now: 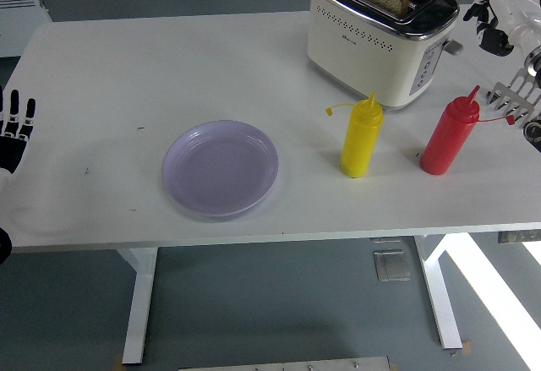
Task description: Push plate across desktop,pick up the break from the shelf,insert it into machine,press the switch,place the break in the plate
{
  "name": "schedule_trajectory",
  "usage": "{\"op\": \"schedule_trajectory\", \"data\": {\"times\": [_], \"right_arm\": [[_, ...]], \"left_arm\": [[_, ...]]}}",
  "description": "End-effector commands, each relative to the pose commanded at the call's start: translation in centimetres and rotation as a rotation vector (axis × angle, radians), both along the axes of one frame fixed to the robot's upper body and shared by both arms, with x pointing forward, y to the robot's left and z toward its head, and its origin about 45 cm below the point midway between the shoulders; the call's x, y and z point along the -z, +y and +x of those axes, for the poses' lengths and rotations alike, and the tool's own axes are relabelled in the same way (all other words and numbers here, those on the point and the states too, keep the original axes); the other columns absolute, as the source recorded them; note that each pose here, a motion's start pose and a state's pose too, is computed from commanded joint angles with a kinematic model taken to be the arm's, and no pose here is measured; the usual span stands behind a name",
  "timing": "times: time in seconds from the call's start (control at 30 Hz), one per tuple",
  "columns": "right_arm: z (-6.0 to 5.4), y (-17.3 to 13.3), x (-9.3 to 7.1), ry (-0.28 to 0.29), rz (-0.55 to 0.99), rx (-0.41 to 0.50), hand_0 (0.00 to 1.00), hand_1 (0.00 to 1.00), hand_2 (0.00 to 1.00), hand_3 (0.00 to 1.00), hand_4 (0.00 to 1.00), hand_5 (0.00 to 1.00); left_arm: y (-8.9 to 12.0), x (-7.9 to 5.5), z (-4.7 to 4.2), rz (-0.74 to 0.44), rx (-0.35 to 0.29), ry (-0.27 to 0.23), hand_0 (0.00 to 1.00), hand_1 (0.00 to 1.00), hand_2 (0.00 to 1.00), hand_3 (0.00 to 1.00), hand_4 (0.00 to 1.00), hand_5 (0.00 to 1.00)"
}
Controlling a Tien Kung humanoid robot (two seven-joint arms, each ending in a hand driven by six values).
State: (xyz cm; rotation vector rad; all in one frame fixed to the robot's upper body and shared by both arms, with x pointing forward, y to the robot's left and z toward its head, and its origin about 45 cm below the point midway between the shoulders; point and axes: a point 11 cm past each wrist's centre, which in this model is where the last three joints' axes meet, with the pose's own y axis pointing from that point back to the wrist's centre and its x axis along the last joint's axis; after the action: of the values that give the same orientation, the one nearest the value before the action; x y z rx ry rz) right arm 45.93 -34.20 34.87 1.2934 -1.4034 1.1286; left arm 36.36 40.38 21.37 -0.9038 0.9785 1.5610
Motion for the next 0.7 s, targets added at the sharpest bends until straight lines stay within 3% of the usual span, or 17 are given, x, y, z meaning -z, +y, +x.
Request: {"op": "schedule_trajectory", "data": {"times": [0.07, 0.1, 0.27, 0.3, 0.47, 0.5, 0.67, 0.7], "right_arm": [[0.0, -0.1, -1.5, -0.031, -0.003, 0.005, 0.511, 0.493, 0.637, 0.56, 0.112, 0.002], [0.1, 0.0, -2.1, -0.044, 0.0, 0.004, 0.512, 0.513, 0.64, 0.561, 0.176, 0.002], [0.5, 1.0, -4.1, -0.078, 0.034, -0.021, 0.512, 0.513, 0.64, 0.561, 0.176, 0.002], [0.6, 1.3, -4.3, -0.079, 0.043, -0.028, 0.531, 0.577, 0.654, 0.59, 0.374, 0.002], [1.7, 3.4, -5.3, -0.054, 0.102, -0.068, 0.531, 0.577, 0.654, 0.59, 0.374, 0.002], [2.0, 3.8, -5.3, -0.043, 0.111, -0.073, 0.619, 0.672, 0.7, 0.698, 0.589, 0.078], [3.6, 5.6, -5.8, 0.018, 0.118, -0.077, 0.619, 0.672, 0.7, 0.698, 0.589, 0.078], [4.0, 6.0, -5.8, 0.035, 0.108, -0.075, 0.662, 0.698, 0.727, 0.726, 0.655, 0.137]], "left_arm": [[0.0, 0.0, -0.01, 0.0, 0.0, 0.001, 0.753, 0.684, 0.643, 0.655, 0.697, 0.827], [0.0, 0.0, -0.01, -0.001, 0.0, 0.001, 0.753, 0.685, 0.643, 0.655, 0.697, 0.827], [0.0, 0.0, 0.01, 0.0, 0.0, 0.002, 0.753, 0.685, 0.643, 0.655, 0.697, 0.827], [0.0, 0.0, 0.01, 0.0, 0.0, 0.002, 0.753, 0.684, 0.643, 0.654, 0.696, 0.826], [0.0, 0.0, 0.03, 0.002, 0.002, 0.003, 0.753, 0.684, 0.643, 0.654, 0.696, 0.826], [0.0, 0.1, 0.03, 0.003, 0.002, 0.004, 0.753, 0.684, 0.643, 0.654, 0.697, 0.825], [0.0, 0.1, 0.06, 0.005, 0.005, 0.006, 0.753, 0.684, 0.643, 0.654, 0.697, 0.825], [0.0, 0.1, 0.07, 0.006, 0.006, 0.007, 0.752, 0.684, 0.643, 0.653, 0.697, 0.825]]}}
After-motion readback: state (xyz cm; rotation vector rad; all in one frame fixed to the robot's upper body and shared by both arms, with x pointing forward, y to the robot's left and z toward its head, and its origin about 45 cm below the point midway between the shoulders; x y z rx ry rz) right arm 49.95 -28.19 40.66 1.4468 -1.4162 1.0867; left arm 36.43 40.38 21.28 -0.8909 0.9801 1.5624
